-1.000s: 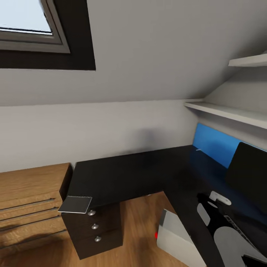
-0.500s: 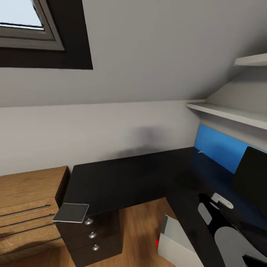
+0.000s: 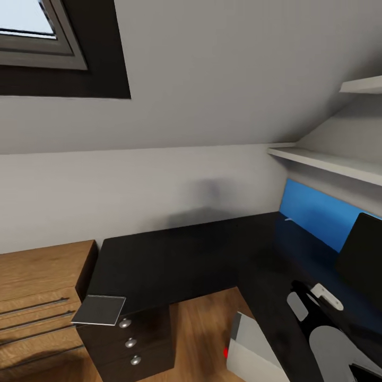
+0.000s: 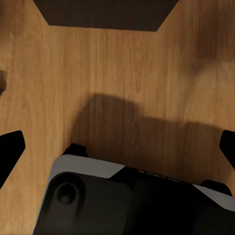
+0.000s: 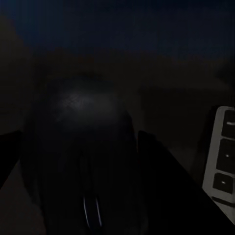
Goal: In the bedroom, organize the workspace by keeping the computer under the desk, ensuring the monitor is on the desk, placing the keyboard on the desk next to the monitor, placing the mouse on the desk next to the keyboard, moving the folder from the swivel chair onto the desk next to the mouse, stacking the notebook on top of the folder with the pen on top of the notebook, and positioning the swivel chair next to the desk.
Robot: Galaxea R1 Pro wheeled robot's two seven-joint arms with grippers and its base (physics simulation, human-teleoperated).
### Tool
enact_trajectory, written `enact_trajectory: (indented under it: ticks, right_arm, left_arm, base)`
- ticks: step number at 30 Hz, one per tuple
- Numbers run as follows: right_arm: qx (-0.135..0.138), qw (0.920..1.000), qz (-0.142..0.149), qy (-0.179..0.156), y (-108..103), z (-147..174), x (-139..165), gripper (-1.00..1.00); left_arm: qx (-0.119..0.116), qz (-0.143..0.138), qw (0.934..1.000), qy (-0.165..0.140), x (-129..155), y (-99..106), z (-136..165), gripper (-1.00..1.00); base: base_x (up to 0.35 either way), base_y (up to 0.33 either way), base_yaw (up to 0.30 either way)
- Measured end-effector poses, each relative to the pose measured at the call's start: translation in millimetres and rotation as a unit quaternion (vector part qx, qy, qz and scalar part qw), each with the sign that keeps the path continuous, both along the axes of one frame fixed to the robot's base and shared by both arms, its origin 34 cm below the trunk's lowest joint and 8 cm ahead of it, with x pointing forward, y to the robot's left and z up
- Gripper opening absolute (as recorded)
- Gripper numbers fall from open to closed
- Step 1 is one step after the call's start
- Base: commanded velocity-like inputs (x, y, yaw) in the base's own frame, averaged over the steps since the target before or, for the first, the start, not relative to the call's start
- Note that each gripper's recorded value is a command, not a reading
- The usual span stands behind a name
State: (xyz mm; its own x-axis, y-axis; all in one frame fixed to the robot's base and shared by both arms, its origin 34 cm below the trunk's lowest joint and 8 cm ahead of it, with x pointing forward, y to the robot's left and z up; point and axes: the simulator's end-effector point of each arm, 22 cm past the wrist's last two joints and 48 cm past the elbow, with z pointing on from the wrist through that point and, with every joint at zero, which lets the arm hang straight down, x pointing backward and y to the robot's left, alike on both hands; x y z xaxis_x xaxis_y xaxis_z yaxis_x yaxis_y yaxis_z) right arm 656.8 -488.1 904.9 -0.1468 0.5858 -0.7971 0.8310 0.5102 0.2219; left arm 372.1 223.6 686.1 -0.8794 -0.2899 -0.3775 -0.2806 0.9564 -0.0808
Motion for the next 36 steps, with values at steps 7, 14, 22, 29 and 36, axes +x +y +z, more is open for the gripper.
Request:
enact_trajectory:
  ticks: [7, 14, 22, 29, 36]
  right_arm:
    - [-0.003, 1.0000, -0.006, -0.007, -3, -1, 3, -1.00]
    - [-0.002, 1.0000, -0.006, -0.008, -2, -6, 6, -1.00]
    - [-0.002, 0.9999, -0.005, -0.009, -3, -12, 10, -1.00]
    - [0.023, 0.9991, -0.032, -0.015, -15, -23, 4, -1.00]
    - [0.048, 0.9967, -0.060, -0.028, -29, -31, 0, -1.00]
  left_arm:
    - [-0.002, 0.001, 1.0000, 0.000, 3, -2, -4, 1.00]
    - [-0.002, 0.001, 1.0000, -0.001, 6, -3, -9, 1.00]
    - [-0.002, 0.001, 1.0000, 0.000, 9, -3, -16, 1.00]
    - [-0.002, 0.001, 1.0000, 0.000, 11, -3, -21, 1.00]
    - [-0.002, 0.000, 1.0000, 0.000, 14, -3, -28, 1.00]
  base:
    - [0.001, 0.000, 0.000]
    - [0.000, 0.000, 0.000]
    - [0.000, 0.000, 0.000]
    - [0.000, 0.000, 0.000]
    - [0.000, 0.000, 0.000]
